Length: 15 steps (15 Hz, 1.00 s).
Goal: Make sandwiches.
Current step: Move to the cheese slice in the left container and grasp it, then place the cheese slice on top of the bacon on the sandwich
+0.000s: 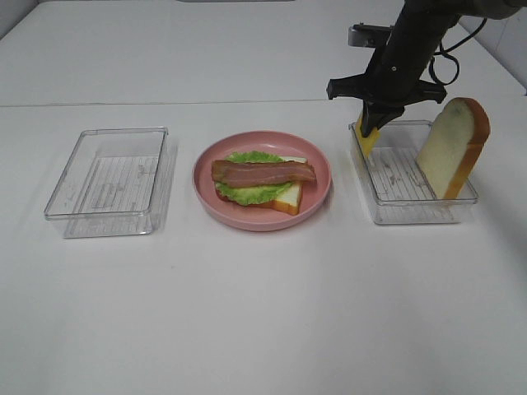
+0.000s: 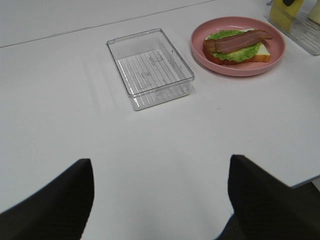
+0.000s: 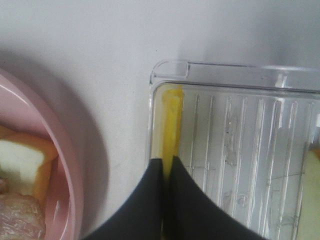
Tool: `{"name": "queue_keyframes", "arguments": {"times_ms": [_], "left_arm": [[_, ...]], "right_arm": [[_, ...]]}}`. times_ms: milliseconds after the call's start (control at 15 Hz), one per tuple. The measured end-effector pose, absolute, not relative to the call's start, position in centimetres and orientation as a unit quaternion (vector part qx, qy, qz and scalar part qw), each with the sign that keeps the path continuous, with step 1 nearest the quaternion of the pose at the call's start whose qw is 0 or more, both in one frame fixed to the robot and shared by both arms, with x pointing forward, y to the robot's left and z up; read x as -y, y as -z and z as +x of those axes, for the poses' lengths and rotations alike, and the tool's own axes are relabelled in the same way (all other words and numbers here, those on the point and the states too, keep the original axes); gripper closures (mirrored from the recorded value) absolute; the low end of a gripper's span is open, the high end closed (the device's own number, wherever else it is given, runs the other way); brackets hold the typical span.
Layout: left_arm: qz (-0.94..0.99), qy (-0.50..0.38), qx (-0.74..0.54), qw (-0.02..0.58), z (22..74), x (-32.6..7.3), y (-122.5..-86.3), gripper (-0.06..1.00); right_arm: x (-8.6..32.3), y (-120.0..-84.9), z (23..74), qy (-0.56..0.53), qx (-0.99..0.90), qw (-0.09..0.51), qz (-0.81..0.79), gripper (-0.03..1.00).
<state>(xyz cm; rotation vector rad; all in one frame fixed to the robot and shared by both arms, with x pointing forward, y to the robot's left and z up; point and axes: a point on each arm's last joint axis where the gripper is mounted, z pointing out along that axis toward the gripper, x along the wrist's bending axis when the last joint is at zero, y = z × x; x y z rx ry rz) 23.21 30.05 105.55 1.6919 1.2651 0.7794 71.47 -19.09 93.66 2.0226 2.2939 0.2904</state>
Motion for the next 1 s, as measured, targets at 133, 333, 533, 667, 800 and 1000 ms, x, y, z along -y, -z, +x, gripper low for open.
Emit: {"name": "queue_keyframes", "arguments": {"times_ms": [133,333,533,667,800,1000], "left_arm": [[0.678,-0.312,-0.507,0.430,23.2,-30.0,-105.6,0.23],[0.678,-0.312,-0.507,0.430,23.2,-30.0,-105.6,0.23],[0.678,-0.312,-0.507,0.430,23.2,-30.0,-105.6,0.23],[0.678,-0.312,-0.507,0.430,23.2,-30.0,-105.6,0.23],[0.678,-0.312,-0.507,0.430,23.2,-30.0,-105.6,0.23],[0.678,-0.312,-0.507,0.430,23.2,-30.0,-105.6,0.23]], "right_arm": [[19.1,-93.8,71.5,-0.095,-0.747,0.035,0.658,0.97],[19.1,-95.5,71.5,-0.104,-0.746,0.041,0.656,0.97],[18.8,-99.3,71.0,-0.148,-0.745,0.048,0.649,0.97],[18.2,-101.4,70.3,-0.185,-0.747,0.027,0.637,0.97],[17.0,-102.7,69.5,-0.229,-0.755,-0.033,0.614,0.97],[14.1,-102.7,68.3,-0.271,-0.766,-0.114,0.572,0.97]]}}
